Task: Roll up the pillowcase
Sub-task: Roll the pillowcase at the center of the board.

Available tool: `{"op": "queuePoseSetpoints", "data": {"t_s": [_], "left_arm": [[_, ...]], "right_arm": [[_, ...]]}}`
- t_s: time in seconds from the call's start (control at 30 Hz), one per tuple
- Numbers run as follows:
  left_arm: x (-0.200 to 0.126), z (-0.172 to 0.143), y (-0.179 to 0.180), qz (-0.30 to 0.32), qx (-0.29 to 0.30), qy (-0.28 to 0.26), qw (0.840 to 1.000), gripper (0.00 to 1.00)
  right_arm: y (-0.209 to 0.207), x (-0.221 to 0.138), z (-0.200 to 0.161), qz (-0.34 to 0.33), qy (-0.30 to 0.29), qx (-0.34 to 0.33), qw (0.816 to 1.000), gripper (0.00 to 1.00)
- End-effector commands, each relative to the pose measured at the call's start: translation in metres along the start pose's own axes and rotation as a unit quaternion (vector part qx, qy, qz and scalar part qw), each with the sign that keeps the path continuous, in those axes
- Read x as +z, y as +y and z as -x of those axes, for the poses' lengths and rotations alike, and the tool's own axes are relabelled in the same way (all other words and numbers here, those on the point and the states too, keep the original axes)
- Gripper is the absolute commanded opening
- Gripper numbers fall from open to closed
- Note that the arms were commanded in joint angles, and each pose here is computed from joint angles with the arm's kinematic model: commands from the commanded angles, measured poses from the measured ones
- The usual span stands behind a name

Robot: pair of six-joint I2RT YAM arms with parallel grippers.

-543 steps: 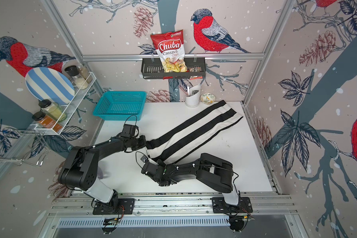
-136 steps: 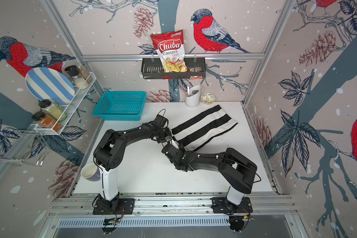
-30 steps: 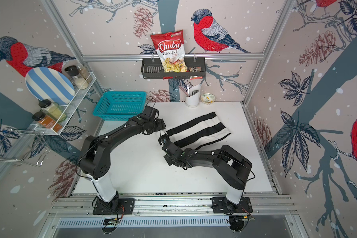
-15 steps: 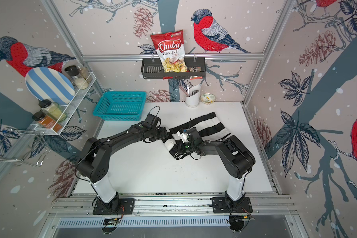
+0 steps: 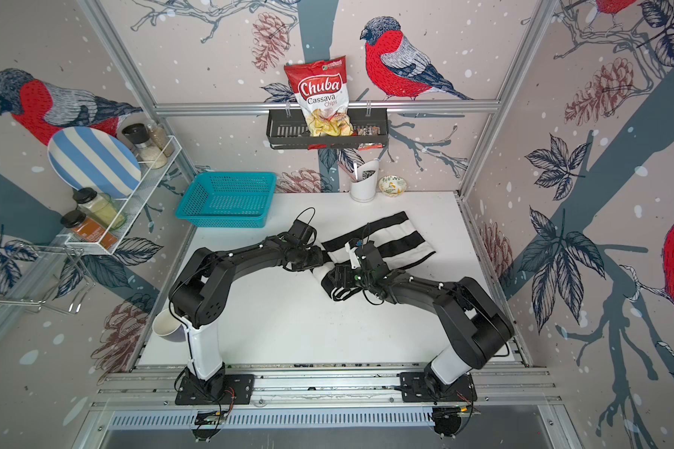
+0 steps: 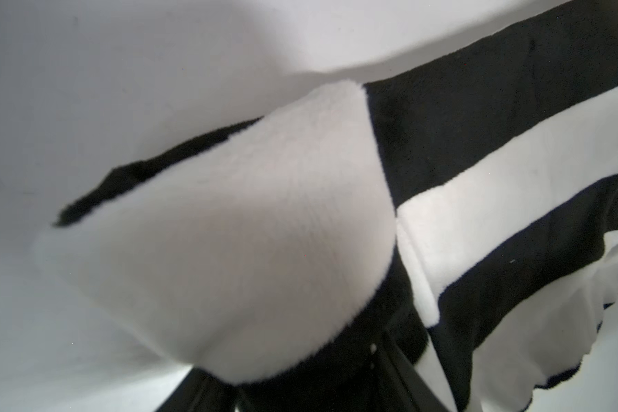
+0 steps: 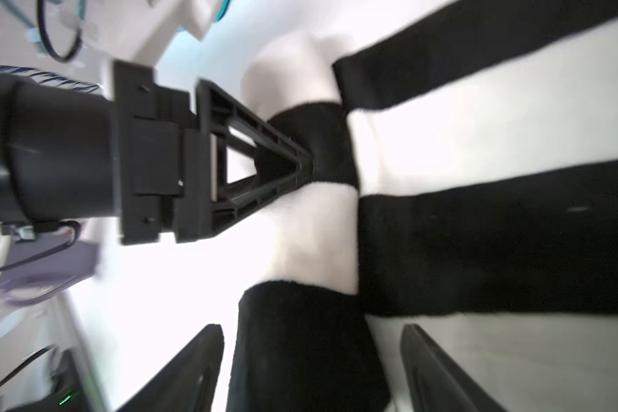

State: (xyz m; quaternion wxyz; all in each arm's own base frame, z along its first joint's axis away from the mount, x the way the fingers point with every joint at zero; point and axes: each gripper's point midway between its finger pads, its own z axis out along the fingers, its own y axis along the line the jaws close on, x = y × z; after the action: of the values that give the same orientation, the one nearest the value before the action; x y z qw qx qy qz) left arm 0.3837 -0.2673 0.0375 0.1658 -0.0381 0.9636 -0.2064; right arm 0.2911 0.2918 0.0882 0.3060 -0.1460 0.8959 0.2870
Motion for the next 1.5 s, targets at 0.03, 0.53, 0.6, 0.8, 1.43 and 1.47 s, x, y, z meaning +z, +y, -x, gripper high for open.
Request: {"op": "queuePoseSetpoints", "data": {"t_s": [0.03,0.53,0.6,0.8,1.43,1.47], "left_arm": [[0.0,-0.002,-0.002,-0.002,0.012,0.001,1.0,0.57],[0.0,-0.003,-0.003,-0.005,0.012,0.004,1.0,0.57],[0.0,-0.003,-0.003,-0.003,0.012,0.003,1.0,0.58],[-0.024,0.019,-0.004,0.006,0.019,-0.029,0.999,0.65],[-0.03,0.026,-0.049,-0.08,0.005,-0.037,0.996,0.74],[-0.023,0.024,-0.051,-0.079,0.004,-0.03,0.996,0.75]], "right_arm": [[-0.033,-0.032,0.019,-0.236,-0.063,-0.111,0.963,0.82],[0.031,0.032,-0.037,-0.3,0.004,-0.368,0.88,0.61],[0.026,0.036,-0.046,-0.304,0.02,-0.359,0.882,0.39],[0.038,0.04,-0.06,-0.229,0.037,-0.289,0.929,0.0],[-0.044,0.018,-0.036,0.137,0.071,0.19,0.97,0.0],[-0.047,0.018,-0.036,0.138,0.071,0.2,0.968,0.0]]}}
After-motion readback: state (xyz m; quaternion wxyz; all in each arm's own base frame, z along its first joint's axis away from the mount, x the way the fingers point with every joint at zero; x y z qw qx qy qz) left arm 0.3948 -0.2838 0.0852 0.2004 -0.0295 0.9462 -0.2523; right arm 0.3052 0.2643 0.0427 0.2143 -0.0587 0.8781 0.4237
